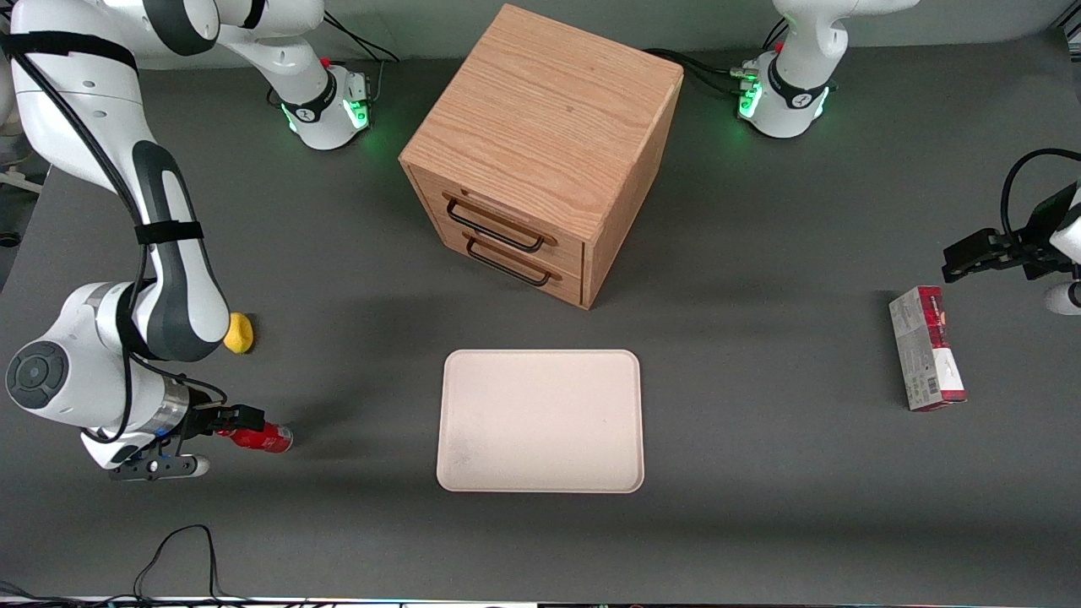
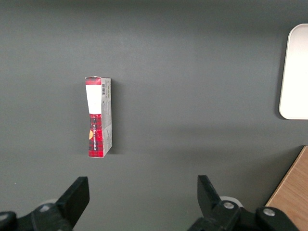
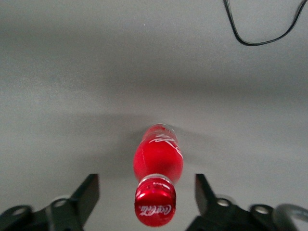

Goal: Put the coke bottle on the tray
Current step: 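Close the right gripper around the bottle's cap end, then lift the bottle and carry it over the white tray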

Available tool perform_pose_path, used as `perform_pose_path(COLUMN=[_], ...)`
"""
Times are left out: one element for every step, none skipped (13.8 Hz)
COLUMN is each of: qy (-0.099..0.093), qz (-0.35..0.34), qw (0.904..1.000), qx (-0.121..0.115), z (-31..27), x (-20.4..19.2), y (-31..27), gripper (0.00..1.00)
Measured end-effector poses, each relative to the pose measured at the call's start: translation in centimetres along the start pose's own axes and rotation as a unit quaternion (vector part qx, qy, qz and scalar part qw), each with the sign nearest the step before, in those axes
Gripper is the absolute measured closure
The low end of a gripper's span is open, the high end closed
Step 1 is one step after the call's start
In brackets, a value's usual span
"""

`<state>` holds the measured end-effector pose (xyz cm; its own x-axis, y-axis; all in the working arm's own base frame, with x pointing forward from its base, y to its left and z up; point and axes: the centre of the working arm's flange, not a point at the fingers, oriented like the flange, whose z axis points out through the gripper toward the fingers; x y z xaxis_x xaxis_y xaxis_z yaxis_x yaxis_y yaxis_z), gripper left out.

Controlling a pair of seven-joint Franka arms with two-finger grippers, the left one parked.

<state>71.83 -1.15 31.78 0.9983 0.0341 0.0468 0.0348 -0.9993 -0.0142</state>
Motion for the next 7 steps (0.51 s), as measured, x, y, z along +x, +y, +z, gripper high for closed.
perform_pose_path(qy=[0.000,0.001,0.001,0.002,0.003,0.004,0.008], qz=[0.000,0.000,0.000,0.001,0.001,0.001,0.001], qw=[1.0000,1.0000,1.0000,1.0000,1.0000,1.0000,1.0000], qx=[0.000,0.000,0.000,0.000,0.000,0.000,0.000], z=[-0.08,-0.12,-0.21,-0.38,-0.43,-0.58,-1.02], x=[-0.01,-0.02,-0.01,-0.01,0.00,0.06,0.23], y=[0.00,0.00,0.05,0.14,0.17,0.15,0.11], gripper=[0.29,0.42,0.52,0.65,0.68,0.68,0.68])
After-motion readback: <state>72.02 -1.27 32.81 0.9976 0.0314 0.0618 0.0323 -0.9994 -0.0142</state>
